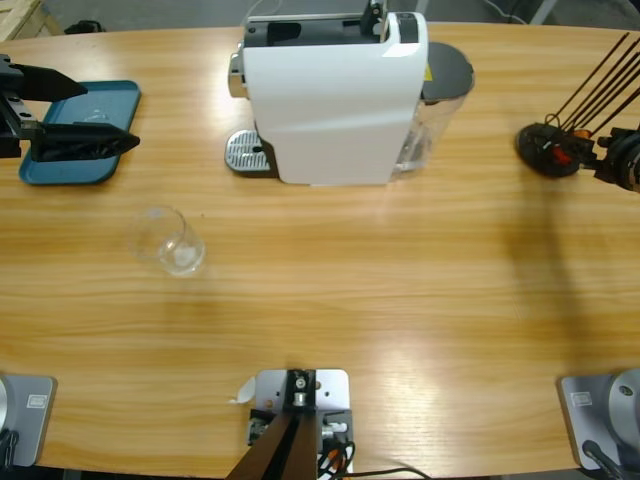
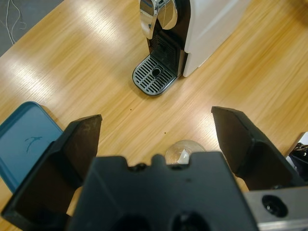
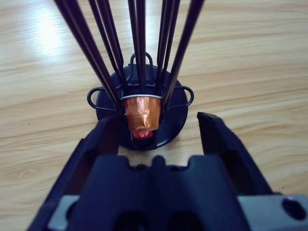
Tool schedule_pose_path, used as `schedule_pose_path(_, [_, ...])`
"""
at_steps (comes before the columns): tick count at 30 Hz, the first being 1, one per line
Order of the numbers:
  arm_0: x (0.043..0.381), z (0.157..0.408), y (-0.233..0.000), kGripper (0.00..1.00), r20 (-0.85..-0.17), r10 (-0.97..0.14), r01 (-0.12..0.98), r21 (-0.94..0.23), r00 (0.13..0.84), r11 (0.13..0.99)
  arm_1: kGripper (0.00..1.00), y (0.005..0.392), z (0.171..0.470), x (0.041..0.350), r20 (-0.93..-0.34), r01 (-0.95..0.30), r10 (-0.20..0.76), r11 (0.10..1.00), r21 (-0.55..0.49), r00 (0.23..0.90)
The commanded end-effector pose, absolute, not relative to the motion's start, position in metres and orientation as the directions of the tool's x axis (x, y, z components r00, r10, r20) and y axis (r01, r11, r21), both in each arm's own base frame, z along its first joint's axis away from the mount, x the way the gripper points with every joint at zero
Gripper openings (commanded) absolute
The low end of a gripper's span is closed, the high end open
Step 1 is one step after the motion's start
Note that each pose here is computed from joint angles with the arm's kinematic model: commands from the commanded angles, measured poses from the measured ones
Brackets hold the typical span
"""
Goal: Pour coffee
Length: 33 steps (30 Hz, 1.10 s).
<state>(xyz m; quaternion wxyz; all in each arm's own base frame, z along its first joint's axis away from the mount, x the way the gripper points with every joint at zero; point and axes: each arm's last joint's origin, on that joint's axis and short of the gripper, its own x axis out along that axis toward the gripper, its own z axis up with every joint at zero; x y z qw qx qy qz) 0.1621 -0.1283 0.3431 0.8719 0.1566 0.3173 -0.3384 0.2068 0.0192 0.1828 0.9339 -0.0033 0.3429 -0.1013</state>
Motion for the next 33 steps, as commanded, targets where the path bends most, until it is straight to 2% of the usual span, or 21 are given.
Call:
schedule_pose_path(1, [0.168,0.329,-0.129,0.996,-0.695,-0.454,0.669,0.053,0.558,0.741,0.513,0.018,0.175,0.207,-0.659,0.176,-0.206,0.978,-0.112,0.724])
schedule_pose_path(9, [0.168,0.329,-0.129,0.996,-0.695,-0.454,0.668,0.052,0.558,0.742,0.488,0.019,0.176,0.208,-0.658,0.168,-0.2,0.979,-0.113,0.726])
schedule_pose_path(10, [0.168,0.329,-0.129,0.996,-0.694,-0.454,0.667,0.051,0.559,0.743,0.41,0.019,0.176,0.208,-0.655,0.169,-0.2,0.979,-0.112,0.729])
schedule_pose_path(13, [0.168,0.329,-0.129,0.996,-0.693,-0.455,0.667,0.051,0.56,0.743,0.354,0.017,0.176,0.208,-0.65,0.174,-0.206,0.978,-0.114,0.731])
schedule_pose_path(16, [0.167,0.329,-0.129,0.996,-0.693,-0.454,0.667,0.05,0.559,0.744,0.154,0.017,0.176,0.208,-0.646,0.168,-0.206,0.978,-0.12,0.735])
schedule_pose_path(20, [0.168,0.329,-0.129,0.996,-0.694,-0.454,0.667,0.05,0.559,0.744,0.11,0.017,0.176,0.208,-0.645,0.168,-0.205,0.979,-0.119,0.736])
schedule_pose_path(22, [0.168,0.329,-0.129,0.996,-0.694,-0.454,0.667,0.05,0.559,0.744,0.012,0.017,0.177,0.208,-0.644,0.161,-0.198,0.98,-0.116,0.739])
schedule_pose_path(33, [0.164,0.323,-0.127,0.996,-0.706,-0.447,0.665,0.046,0.549,0.745,0.0,0.018,0.188,0.207,-0.616,0.143,-0.176,0.984,-0.102,0.768])
